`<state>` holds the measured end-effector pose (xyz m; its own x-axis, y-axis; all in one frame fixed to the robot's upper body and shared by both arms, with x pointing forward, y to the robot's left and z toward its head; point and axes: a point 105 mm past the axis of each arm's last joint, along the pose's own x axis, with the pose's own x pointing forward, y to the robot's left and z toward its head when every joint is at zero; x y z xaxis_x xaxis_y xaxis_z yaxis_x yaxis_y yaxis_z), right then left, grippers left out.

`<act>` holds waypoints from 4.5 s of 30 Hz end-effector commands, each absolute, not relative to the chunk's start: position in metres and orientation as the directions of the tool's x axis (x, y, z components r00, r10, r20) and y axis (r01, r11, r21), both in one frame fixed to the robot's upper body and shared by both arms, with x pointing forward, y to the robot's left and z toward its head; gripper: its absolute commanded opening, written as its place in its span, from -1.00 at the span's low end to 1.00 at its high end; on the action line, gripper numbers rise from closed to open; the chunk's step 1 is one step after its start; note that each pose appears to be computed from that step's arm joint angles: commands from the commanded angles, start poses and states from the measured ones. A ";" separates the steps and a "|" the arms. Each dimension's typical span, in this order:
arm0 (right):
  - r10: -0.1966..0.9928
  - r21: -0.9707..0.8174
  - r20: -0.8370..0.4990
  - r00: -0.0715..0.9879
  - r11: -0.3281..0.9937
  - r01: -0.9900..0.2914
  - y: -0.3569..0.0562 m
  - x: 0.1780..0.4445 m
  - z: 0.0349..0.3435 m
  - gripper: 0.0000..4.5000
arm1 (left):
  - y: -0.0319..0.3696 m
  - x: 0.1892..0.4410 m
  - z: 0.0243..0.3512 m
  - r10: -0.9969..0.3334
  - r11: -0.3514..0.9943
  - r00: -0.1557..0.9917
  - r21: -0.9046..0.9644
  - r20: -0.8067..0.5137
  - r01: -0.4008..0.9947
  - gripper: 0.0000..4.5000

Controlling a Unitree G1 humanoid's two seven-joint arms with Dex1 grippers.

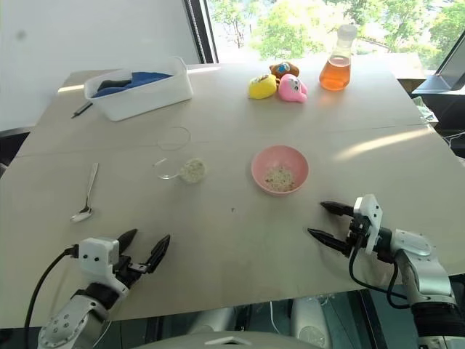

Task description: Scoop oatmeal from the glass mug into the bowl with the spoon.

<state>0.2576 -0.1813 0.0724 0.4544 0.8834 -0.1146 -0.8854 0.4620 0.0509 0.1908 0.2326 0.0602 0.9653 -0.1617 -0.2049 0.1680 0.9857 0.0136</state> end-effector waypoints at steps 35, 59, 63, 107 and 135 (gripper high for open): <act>0.995 -0.253 0.090 0.045 0.066 -0.965 -0.070 0.243 0.197 0.99 | 0.392 0.251 0.094 0.226 0.964 0.890 -0.038 -0.396 -0.262 0.97; 0.991 -0.261 0.114 0.070 0.098 -0.960 -0.069 0.253 0.197 1.00 | 0.388 0.271 0.085 0.142 0.989 0.859 0.036 -0.491 -0.143 -0.01; 0.991 -0.261 0.117 0.073 0.101 -0.960 -0.069 0.253 0.198 1.00 | 0.386 0.270 0.081 0.138 0.989 0.858 0.021 -0.495 -0.147 -0.82; 0.973 0.619 -0.023 0.231 0.195 -0.761 0.004 0.264 0.173 1.00 | 0.141 0.200 0.123 -0.669 0.733 0.742 0.125 -0.043 0.669 -0.98; 0.975 0.622 -0.004 0.223 0.177 -0.763 0.019 0.268 0.183 0.23 | 0.132 0.215 0.110 -0.634 0.755 0.773 0.191 -0.027 0.627 -1.00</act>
